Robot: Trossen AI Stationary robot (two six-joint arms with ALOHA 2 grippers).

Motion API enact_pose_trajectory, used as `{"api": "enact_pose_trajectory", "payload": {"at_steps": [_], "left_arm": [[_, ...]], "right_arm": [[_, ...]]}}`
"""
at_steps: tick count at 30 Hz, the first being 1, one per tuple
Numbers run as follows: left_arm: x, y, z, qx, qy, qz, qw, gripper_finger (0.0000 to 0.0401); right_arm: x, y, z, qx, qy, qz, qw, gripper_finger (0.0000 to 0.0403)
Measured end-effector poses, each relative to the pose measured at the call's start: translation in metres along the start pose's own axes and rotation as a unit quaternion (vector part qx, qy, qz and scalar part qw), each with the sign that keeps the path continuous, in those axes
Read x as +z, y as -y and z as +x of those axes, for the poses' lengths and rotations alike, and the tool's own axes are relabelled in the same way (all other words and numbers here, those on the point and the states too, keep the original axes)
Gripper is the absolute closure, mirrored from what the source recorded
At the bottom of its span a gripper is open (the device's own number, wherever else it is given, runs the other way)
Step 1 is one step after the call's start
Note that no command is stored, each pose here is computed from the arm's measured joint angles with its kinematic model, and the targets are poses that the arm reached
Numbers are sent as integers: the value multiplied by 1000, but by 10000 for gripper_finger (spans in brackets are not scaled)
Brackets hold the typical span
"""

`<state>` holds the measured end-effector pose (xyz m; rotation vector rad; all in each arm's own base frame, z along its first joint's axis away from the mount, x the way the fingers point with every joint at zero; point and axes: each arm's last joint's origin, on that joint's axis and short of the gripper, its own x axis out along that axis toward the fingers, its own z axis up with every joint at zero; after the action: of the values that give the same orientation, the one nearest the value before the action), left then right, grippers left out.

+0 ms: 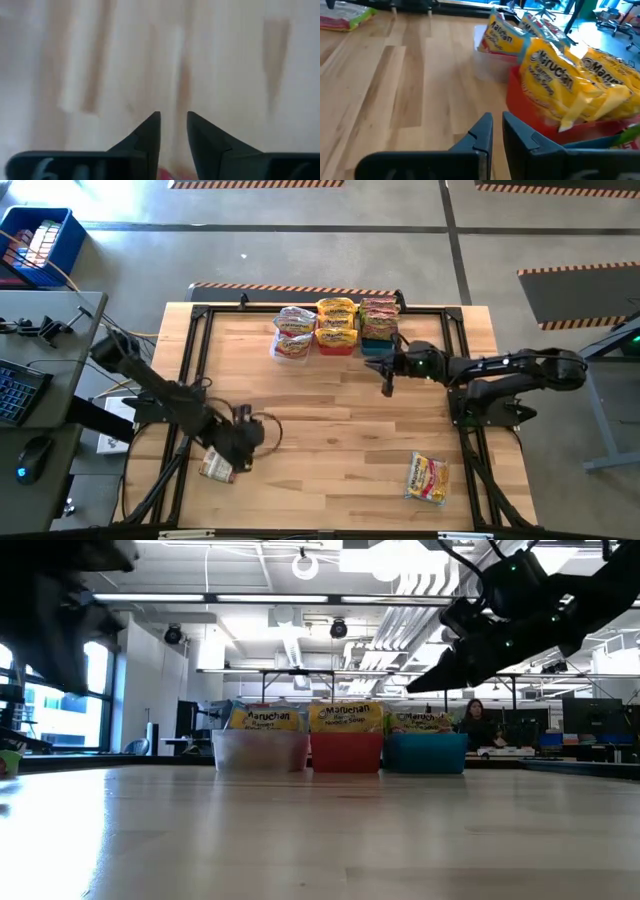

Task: Sort Maruchan noodles
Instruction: Put the green noodle pack into the blue bin

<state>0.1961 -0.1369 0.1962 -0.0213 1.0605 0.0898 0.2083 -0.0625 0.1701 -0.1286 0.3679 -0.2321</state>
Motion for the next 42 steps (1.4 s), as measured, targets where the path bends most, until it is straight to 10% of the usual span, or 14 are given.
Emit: {"api": "enact_pose_trajectory", "payload": {"at_steps": [12,25,42], "left_arm": [[-8,91,9,77,-229,86,966,230],[-36,144,47,115,-317,215,917,199],[-24,130,36,148,-352,227,896,389]], "right_arm": [[3,-20,0,24,1,-17,1000,376],[3,-20,0,25,0,-15,1000,376],[3,-22,0,47,1,-1,999,374]]}}
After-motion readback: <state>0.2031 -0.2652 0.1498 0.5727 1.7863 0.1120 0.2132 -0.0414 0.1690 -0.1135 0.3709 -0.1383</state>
